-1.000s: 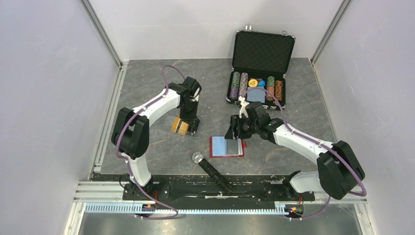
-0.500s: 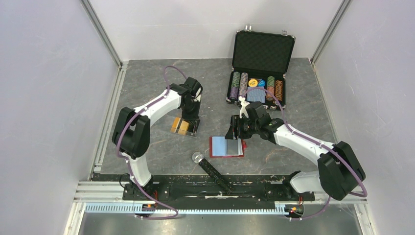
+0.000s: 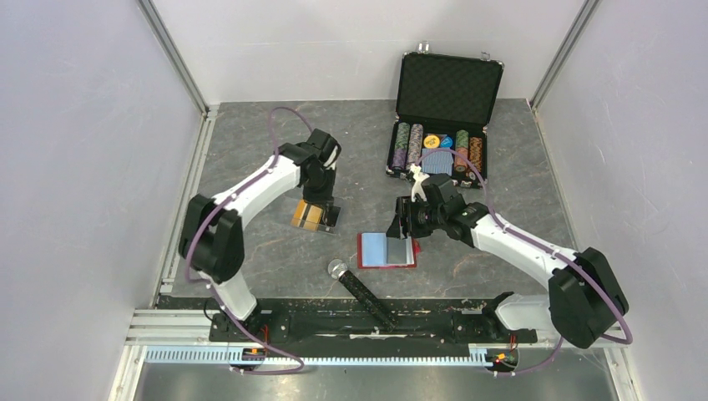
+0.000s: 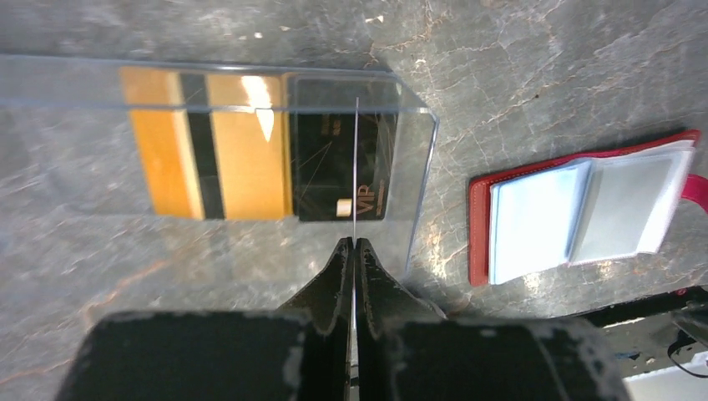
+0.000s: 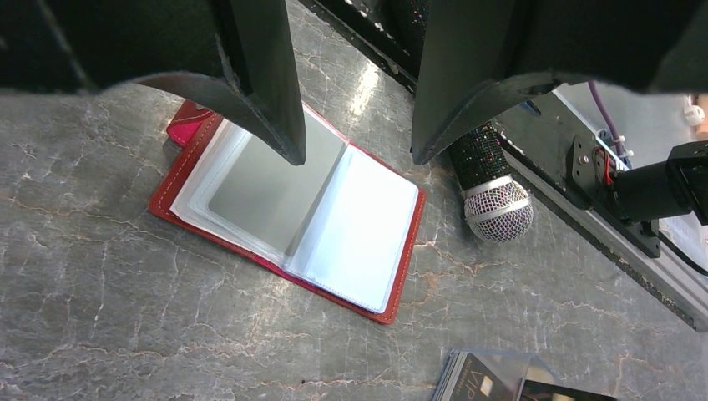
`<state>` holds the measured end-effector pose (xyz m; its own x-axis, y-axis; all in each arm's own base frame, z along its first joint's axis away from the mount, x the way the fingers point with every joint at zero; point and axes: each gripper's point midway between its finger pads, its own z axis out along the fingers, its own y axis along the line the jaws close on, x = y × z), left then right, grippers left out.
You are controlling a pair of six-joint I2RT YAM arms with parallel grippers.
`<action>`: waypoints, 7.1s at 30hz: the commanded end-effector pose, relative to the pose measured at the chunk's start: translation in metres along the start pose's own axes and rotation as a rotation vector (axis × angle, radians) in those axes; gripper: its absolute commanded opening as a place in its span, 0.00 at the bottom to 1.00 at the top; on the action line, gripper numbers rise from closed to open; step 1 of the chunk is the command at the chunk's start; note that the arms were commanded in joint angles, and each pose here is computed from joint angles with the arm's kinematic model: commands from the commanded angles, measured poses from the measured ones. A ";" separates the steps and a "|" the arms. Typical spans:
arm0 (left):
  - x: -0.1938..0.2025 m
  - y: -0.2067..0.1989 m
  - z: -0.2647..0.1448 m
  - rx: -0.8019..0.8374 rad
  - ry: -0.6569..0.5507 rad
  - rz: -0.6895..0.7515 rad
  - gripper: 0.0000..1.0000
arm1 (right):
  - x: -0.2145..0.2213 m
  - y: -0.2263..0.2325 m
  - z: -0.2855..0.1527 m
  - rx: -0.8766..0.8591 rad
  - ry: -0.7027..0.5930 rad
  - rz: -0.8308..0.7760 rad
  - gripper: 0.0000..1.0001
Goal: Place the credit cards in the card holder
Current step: Pick up the credit card from the storage box, then insert the credit card into the card holder.
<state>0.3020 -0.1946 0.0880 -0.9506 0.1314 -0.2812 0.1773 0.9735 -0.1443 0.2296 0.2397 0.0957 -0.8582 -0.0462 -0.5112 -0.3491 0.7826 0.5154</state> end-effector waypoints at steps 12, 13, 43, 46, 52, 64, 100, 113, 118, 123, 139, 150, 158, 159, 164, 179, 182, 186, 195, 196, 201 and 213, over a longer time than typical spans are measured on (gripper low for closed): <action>0.006 -0.058 -0.114 0.463 -0.350 -0.140 0.02 | -0.002 -0.005 -0.013 0.039 -0.045 -0.048 0.51; 0.010 -0.068 -0.115 0.541 -0.357 -0.156 0.02 | 0.000 -0.007 -0.013 0.040 -0.041 -0.048 0.51; 0.051 -0.141 -0.003 0.705 -0.198 -0.259 0.02 | 0.046 -0.059 0.013 0.193 0.076 -0.047 0.16; 0.051 -0.140 0.008 0.678 -0.181 -0.248 0.02 | 0.055 -0.069 0.016 0.224 0.102 -0.047 0.15; 0.054 -0.135 0.026 0.621 -0.155 -0.217 0.02 | 0.067 -0.078 0.019 0.246 0.134 -0.045 0.13; 0.062 -0.135 0.043 0.604 -0.101 -0.188 0.02 | 0.069 -0.078 0.021 0.240 0.145 -0.045 0.11; 0.049 -0.140 0.029 0.621 -0.140 -0.213 0.02 | 0.062 -0.068 0.018 0.206 0.133 -0.051 0.08; 0.048 -0.146 0.031 0.643 -0.127 -0.208 0.02 | 0.063 -0.069 0.018 0.208 0.140 -0.052 0.07; 0.045 -0.146 0.023 0.651 -0.149 -0.212 0.02 | 0.064 -0.069 0.018 0.208 0.143 -0.052 0.07; 0.040 -0.143 0.012 0.639 -0.182 -0.210 0.02 | 0.064 -0.069 0.018 0.207 0.143 -0.051 0.07; 0.042 -0.147 0.027 0.626 -0.153 -0.204 0.02 | 0.065 -0.069 0.018 0.203 0.148 -0.052 0.06; 0.051 -0.151 0.035 0.623 -0.126 -0.191 0.02 | 0.066 -0.069 0.018 0.204 0.149 -0.054 0.06; 0.060 -0.149 0.033 0.616 -0.128 -0.207 0.02 | 0.065 -0.069 0.018 0.202 0.149 -0.053 0.06; 0.062 -0.149 0.032 0.615 -0.129 -0.212 0.02 | 0.065 -0.068 0.018 0.201 0.147 -0.053 0.06; 0.069 -0.145 0.033 0.601 -0.133 -0.249 0.02 | 0.066 -0.068 0.018 0.200 0.149 -0.053 0.06; 0.084 -0.150 0.048 0.583 -0.103 -0.277 0.02 | 0.065 -0.068 0.018 0.198 0.149 -0.054 0.06; 0.083 -0.153 0.049 0.589 -0.095 -0.274 0.02 | 0.065 -0.068 0.018 0.198 0.149 -0.054 0.06; 0.083 -0.154 0.052 0.591 -0.089 -0.283 0.02 | 0.064 -0.067 0.017 0.196 0.144 -0.055 0.06; 0.085 -0.150 0.062 0.563 -0.087 -0.349 0.02 | 0.051 -0.059 0.012 0.178 0.079 -0.040 0.17; 0.084 -0.149 0.062 0.558 -0.089 -0.357 0.02 | 0.049 -0.059 0.011 0.176 0.071 -0.037 0.20; 0.085 -0.149 0.067 0.542 -0.088 -0.369 0.02 | 0.042 -0.061 0.004 0.185 0.033 -0.016 0.32; 0.086 -0.150 0.072 0.489 -0.083 -0.357 0.02 | 0.062 -0.095 0.000 0.273 0.080 0.039 0.41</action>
<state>0.2094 -0.3454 0.0308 -0.9586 -0.2030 -0.1996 0.0001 0.7009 -0.7132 0.2130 0.1724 0.0259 -0.8913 -0.0513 -0.4504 -0.2303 0.9071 0.3524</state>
